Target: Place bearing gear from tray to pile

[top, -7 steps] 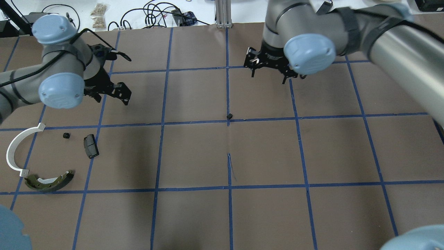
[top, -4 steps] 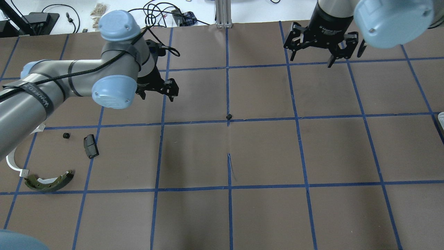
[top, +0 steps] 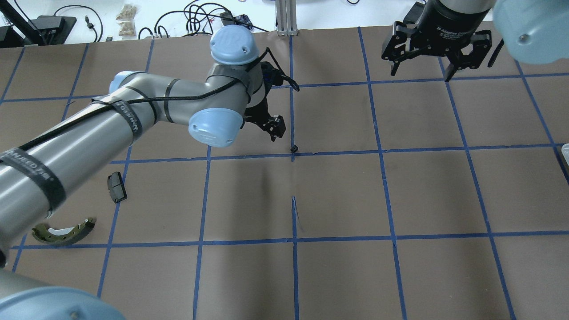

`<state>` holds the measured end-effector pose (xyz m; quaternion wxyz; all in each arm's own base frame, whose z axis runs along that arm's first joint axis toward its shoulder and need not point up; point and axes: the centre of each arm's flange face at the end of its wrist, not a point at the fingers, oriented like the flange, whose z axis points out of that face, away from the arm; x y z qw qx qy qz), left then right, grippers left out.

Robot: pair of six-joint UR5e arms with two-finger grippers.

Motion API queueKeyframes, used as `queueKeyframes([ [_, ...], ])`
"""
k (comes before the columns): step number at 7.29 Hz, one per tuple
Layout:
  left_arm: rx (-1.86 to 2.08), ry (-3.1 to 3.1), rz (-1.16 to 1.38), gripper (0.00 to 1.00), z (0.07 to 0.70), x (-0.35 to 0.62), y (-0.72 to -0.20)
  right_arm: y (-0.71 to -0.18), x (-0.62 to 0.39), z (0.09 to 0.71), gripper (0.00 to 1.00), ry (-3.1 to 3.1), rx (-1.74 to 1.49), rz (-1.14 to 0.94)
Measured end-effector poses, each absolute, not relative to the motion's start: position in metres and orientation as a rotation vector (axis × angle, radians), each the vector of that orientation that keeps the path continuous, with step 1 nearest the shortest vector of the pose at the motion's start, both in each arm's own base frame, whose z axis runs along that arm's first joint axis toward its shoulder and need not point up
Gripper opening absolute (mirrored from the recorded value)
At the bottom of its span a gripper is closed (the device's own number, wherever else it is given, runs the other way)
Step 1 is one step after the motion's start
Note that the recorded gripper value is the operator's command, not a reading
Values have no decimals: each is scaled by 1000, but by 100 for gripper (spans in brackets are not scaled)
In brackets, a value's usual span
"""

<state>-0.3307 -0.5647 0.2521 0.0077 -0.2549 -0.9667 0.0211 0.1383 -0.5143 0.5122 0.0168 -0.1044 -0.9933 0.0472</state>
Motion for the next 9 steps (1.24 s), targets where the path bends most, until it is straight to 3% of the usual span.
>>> queueKeyframes([
  [4, -966, -2912, -2, 100, 198, -377, -559, -513, 137, 514, 100, -3071, -323, 143],
  [5, -980, -2908, -8, 93, 190, -379, -560, -513, 137, 514, 100, -3069, -323, 146],
  [7, -994, -2906, -7, 65, 180, -380, -561, -513, 137, 514, 100, -3068, -323, 150],
  [8, -996, -2907, 1, 56, 179, -381, -562, -514, 136, 514, 100, -3066, -325, 151],
  [9, -998, -2908, 7, 36, 180, -381, -563, -514, 135, 514, 100, -3065, -326, 152],
])
